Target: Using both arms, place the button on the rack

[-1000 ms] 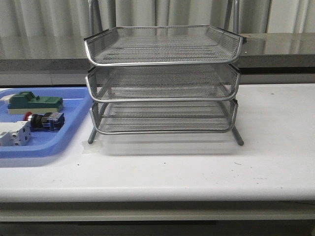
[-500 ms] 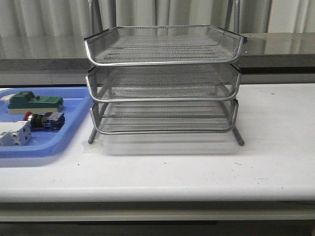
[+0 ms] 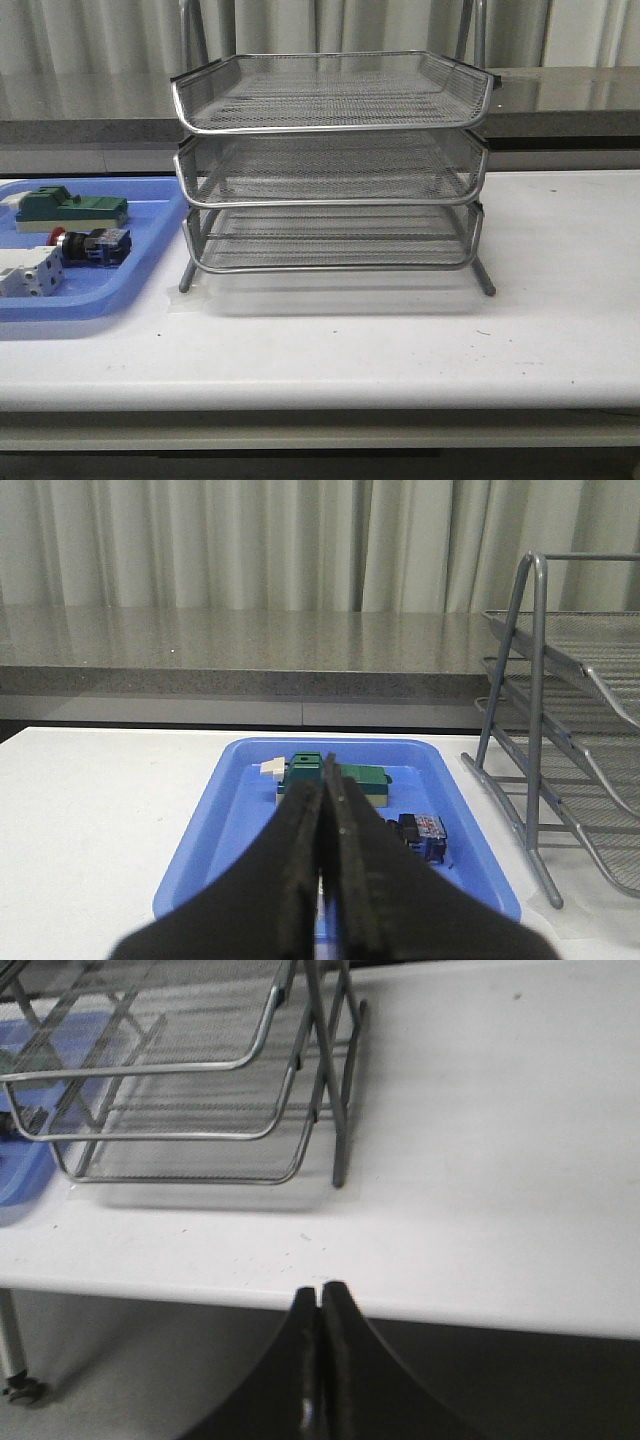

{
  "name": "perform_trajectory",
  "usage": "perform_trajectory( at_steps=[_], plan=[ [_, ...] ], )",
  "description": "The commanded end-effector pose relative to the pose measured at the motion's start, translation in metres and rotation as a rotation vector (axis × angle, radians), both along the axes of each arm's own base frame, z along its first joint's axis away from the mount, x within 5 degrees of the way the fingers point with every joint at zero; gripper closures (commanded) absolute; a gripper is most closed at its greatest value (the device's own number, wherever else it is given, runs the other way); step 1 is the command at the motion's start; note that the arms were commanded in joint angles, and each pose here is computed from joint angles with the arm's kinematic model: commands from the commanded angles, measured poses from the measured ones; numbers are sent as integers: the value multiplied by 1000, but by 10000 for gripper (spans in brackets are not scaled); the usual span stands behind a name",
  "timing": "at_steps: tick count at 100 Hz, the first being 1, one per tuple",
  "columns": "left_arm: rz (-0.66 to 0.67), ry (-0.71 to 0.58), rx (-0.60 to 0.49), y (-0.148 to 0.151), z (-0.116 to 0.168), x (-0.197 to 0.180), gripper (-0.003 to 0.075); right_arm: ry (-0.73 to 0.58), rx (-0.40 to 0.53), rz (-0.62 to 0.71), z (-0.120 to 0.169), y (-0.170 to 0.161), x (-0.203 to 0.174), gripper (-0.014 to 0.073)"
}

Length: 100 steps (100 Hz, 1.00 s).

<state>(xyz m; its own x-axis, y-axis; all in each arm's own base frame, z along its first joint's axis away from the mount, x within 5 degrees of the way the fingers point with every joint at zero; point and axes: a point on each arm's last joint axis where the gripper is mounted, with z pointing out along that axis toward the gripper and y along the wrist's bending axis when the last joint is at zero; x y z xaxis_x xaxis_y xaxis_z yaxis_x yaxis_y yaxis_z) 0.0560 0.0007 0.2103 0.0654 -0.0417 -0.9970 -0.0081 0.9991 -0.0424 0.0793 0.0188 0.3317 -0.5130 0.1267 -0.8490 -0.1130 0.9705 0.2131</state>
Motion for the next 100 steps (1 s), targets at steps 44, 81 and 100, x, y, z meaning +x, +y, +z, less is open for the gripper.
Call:
perform_trajectory(
  at_steps=[44,81,100],
  plan=[
    [-6,-77,-12,0,-4,-1,740,45,246,7,12,14,50,603],
    [-6,-77,-12,0,-4,-1,740,7,407,-13,15,19,58,144],
    [-6,-77,-12,0,-4,-1,740,83,444,-41,-5,21,84,144]
  ],
)
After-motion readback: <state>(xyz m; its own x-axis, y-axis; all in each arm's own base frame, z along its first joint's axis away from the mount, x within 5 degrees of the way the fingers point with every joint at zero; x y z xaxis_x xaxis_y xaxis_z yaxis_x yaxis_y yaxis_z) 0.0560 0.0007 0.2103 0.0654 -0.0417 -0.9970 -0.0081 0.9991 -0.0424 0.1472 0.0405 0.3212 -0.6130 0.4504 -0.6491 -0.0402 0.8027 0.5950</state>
